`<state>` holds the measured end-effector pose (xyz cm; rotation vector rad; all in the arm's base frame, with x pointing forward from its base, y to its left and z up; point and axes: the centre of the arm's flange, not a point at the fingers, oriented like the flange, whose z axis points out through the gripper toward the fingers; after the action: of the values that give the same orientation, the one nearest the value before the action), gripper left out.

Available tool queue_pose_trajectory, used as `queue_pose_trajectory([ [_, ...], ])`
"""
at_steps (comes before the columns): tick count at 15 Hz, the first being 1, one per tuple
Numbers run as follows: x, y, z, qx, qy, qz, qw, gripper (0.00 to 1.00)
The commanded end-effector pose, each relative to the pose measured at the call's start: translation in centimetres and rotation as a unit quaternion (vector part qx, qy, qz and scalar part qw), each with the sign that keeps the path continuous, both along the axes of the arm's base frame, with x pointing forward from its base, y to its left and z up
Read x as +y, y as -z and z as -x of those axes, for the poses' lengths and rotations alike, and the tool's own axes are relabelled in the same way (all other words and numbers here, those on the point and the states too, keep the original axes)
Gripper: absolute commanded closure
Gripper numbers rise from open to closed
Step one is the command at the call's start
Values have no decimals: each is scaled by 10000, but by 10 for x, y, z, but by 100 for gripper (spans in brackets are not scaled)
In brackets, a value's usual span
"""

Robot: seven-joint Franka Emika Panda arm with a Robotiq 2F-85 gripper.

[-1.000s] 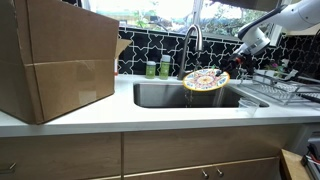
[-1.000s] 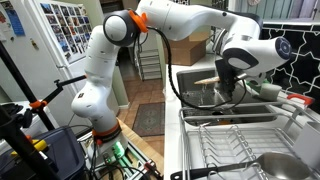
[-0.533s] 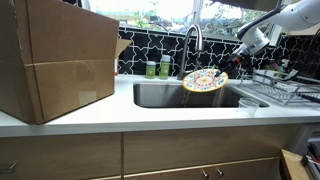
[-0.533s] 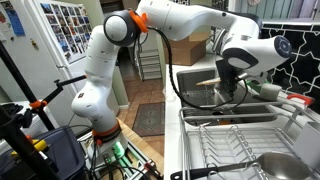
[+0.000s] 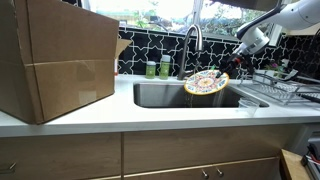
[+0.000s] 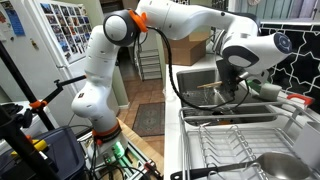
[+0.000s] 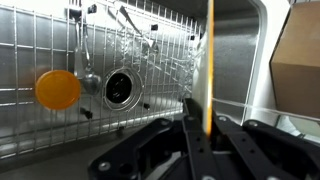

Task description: Rinse the plate with the water, then put it on the dish rack

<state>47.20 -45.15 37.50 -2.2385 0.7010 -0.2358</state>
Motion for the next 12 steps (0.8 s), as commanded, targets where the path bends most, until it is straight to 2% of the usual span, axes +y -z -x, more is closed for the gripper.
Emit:
queue_pose_trajectory([
  [1, -7, -11, 5, 240, 395, 385, 9982, 97],
  [4, -13, -16, 8, 399, 524, 569, 9962, 97],
  [6, -17, -11, 13, 833, 527, 976, 9903, 97],
  [12, -17, -22, 16, 730, 419, 764, 9935, 97],
])
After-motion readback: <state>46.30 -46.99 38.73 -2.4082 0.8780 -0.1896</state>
